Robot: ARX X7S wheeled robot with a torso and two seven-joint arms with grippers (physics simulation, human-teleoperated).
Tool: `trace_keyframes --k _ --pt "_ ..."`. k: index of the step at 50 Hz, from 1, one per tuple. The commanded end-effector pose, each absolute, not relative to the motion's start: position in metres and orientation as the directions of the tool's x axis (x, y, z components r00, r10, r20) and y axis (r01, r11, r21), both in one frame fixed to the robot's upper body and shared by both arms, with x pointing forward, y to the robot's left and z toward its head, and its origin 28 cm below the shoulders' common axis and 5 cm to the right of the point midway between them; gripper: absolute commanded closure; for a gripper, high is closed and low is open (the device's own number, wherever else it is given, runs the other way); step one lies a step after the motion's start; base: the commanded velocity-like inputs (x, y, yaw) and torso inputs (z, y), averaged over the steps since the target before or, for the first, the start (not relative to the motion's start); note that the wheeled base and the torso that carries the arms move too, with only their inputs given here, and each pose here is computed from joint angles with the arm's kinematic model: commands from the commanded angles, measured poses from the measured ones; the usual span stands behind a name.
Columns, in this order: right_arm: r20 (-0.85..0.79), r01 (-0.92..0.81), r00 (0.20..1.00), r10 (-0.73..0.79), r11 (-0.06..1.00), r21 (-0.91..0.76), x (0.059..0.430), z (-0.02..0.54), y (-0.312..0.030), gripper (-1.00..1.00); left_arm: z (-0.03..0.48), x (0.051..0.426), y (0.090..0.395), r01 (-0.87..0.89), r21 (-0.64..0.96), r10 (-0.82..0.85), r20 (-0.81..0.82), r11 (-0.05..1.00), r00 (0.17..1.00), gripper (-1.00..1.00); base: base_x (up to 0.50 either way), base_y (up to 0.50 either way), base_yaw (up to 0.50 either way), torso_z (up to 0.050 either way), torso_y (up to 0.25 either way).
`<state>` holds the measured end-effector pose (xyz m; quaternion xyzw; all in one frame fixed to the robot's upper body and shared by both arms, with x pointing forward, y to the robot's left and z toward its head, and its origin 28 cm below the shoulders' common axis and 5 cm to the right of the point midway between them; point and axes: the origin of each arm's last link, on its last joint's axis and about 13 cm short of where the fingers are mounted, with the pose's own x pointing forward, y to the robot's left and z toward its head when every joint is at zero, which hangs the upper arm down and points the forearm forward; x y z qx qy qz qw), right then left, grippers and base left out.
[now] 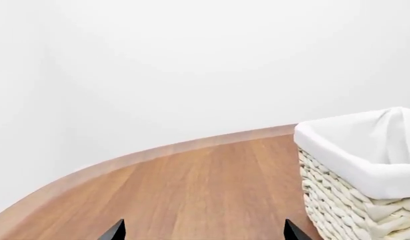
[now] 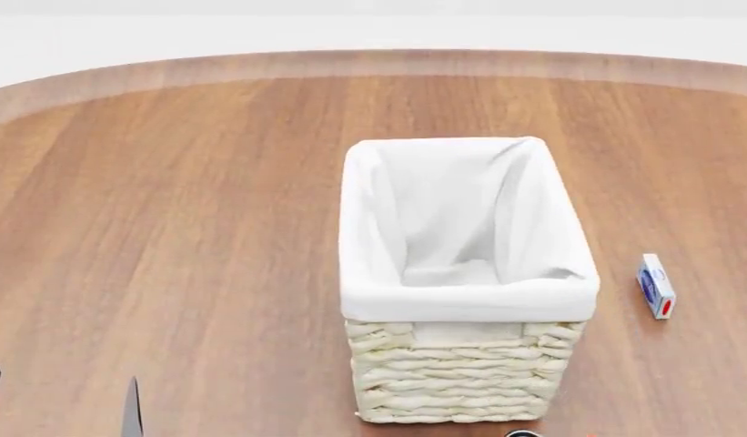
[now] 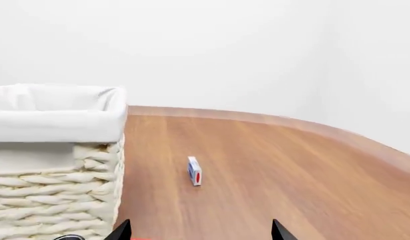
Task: Pick up the alphabet soup and put it in the basket.
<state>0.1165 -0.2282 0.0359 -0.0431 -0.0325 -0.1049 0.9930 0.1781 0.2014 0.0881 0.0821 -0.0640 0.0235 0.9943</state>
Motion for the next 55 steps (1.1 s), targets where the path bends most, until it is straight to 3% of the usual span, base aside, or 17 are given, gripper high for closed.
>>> trace_keyframes --k 1,55 --pt "0.043 0.236 0.971 -0.233 0.968 -0.088 0.111 0.014 -0.225 -1.00 0.088 0.178 0.201 -0.059 0.160 0.038 0.132 0.985 0.991 -1.00 0.00 0.00 0.00 0.000 0.000" --pt "-0.030 0.236 0.971 -0.239 0.969 -0.080 0.101 -0.036 -0.217 -1.00 0.087 0.178 0.201 -0.059 0.161 0.038 0.130 0.985 0.991 -1.00 0.00 0.00 0.00 0.000 0.000"
